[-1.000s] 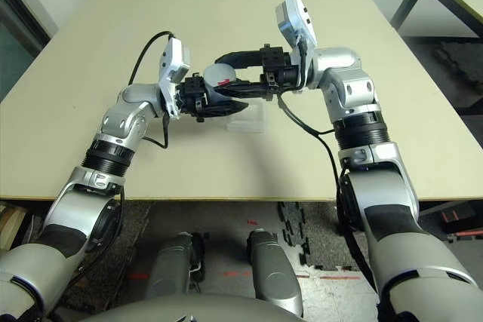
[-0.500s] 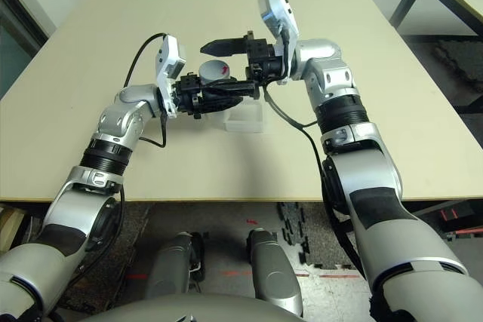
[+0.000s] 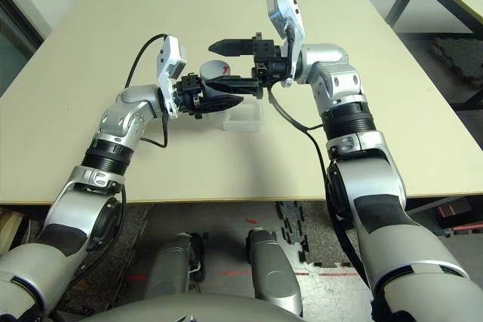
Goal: Pour the medicine from the bottle into the box.
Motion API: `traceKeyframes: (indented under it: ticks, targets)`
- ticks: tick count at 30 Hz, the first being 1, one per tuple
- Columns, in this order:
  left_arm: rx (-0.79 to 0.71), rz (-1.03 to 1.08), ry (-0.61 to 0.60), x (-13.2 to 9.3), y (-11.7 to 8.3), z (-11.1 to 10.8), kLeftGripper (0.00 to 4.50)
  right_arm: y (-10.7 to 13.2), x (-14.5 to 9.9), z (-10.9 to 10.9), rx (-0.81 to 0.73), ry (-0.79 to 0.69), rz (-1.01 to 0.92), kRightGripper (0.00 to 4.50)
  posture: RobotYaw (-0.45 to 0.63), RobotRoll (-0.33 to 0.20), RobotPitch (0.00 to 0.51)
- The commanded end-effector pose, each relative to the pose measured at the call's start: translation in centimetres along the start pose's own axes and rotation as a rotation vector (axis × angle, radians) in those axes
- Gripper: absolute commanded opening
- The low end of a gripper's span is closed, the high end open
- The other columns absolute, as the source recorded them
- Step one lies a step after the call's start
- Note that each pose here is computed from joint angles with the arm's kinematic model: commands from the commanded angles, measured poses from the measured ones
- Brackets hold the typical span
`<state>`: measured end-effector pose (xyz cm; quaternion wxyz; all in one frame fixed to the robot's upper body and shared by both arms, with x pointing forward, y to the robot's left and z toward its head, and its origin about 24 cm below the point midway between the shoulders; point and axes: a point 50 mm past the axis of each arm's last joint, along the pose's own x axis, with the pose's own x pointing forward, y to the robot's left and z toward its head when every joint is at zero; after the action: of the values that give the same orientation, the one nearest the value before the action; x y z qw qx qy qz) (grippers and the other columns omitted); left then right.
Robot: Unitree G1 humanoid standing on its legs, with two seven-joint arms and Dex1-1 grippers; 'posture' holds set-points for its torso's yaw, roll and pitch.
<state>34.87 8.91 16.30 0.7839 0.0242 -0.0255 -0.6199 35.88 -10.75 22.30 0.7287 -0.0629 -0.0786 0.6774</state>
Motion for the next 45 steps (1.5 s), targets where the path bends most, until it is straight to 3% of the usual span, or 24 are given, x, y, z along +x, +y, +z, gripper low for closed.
traceKeyframes:
  ticks: [1,10,26,36,45]
  targets:
    - [0.02,-0.007,-0.002,0.4,0.0,0.5,2.59,-0.3,0.2,-0.5,0.0,0.032,-0.034,4.5,-0.24,0.0,0.109]
    - [0.022,0.0,-0.008,0.2,0.0,0.6,2.59,-0.8,-1.4,-0.9,-0.002,0.094,-0.105,4.5,-0.23,0.0,0.109]
    - [0.017,0.004,-0.004,0.3,0.1,0.4,2.59,-1.1,-7.7,1.1,-0.01,0.146,-0.212,4.5,-0.25,0.0,0.11]
    - [0.019,0.007,0.001,0.2,0.3,0.3,2.59,1.0,-4.9,1.3,0.068,0.069,0.015,4.5,-0.25,0.0,0.107]
    - [0.021,-0.012,-0.004,0.8,0.0,0.3,2.59,1.2,-2.0,0.8,0.09,0.023,0.041,4.5,-0.25,0.0,0.108]
